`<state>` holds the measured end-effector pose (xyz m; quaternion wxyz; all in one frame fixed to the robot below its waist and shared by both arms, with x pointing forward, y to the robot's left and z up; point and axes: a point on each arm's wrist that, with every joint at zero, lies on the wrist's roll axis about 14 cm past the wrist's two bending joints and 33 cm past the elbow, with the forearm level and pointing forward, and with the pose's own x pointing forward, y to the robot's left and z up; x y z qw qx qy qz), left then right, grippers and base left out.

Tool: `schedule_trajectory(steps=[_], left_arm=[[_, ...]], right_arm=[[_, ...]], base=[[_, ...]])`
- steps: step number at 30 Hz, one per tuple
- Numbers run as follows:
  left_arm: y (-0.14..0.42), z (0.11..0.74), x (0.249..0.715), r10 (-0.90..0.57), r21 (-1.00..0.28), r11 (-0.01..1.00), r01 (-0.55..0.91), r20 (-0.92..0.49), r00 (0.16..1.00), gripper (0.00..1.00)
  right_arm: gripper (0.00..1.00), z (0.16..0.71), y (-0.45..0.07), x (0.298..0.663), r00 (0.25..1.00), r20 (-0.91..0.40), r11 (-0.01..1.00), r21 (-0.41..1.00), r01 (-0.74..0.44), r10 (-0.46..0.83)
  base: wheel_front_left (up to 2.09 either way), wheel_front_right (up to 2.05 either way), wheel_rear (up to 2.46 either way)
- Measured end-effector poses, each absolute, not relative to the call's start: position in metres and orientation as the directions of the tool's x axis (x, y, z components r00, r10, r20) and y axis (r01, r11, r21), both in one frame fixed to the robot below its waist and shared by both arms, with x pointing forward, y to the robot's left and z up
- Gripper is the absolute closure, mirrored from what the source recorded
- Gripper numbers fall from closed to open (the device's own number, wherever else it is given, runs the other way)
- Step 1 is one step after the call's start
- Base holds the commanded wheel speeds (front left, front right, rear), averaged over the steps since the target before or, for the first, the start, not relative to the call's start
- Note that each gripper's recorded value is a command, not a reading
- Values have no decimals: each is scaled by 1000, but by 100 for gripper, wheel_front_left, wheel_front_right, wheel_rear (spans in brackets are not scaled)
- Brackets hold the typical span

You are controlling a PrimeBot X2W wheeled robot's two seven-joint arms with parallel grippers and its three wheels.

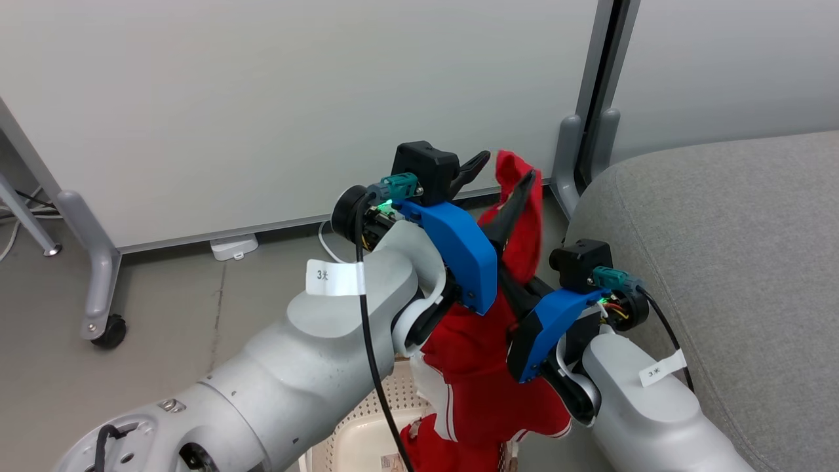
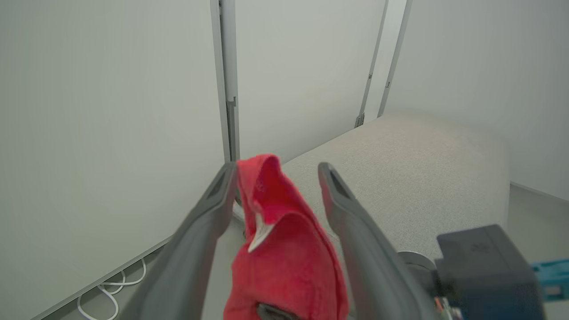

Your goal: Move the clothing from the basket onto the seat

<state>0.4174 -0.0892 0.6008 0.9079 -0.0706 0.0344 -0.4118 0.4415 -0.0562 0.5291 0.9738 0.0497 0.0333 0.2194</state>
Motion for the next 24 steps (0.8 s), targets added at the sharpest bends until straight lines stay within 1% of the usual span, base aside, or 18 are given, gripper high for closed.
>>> schedule_trajectory(steps=[8, 12, 14, 17, 24], left_arm=[[-85, 605, 419, -742, -130, 662, 738, 26, 670, 0], [-77, 590, 419, -724, -134, 682, 719, 15, 690, 0], [-70, 582, 419, -711, -148, 695, 704, 7, 704, 0], [-59, 582, 421, -693, -165, 707, 688, 37, 720, 0], [-18, 547, 411, -635, -183, 755, 630, 34, 772, 0]], right_arm=[[100, 531, -59, 442, 906, -32, 902, 115, -416, 422], [100, 534, -62, 444, 913, -16, 907, 120, -404, 408], [100, 537, -65, 446, 917, -5, 910, 125, -396, 399], [100, 540, -66, 449, 920, 8, 912, 126, -389, 392], [100, 548, -70, 456, 925, 38, 918, 116, -380, 378]], base=[[0, 0, 0], [0, 0, 0], [0, 0, 0], [0, 0, 0], [0, 0, 0]])
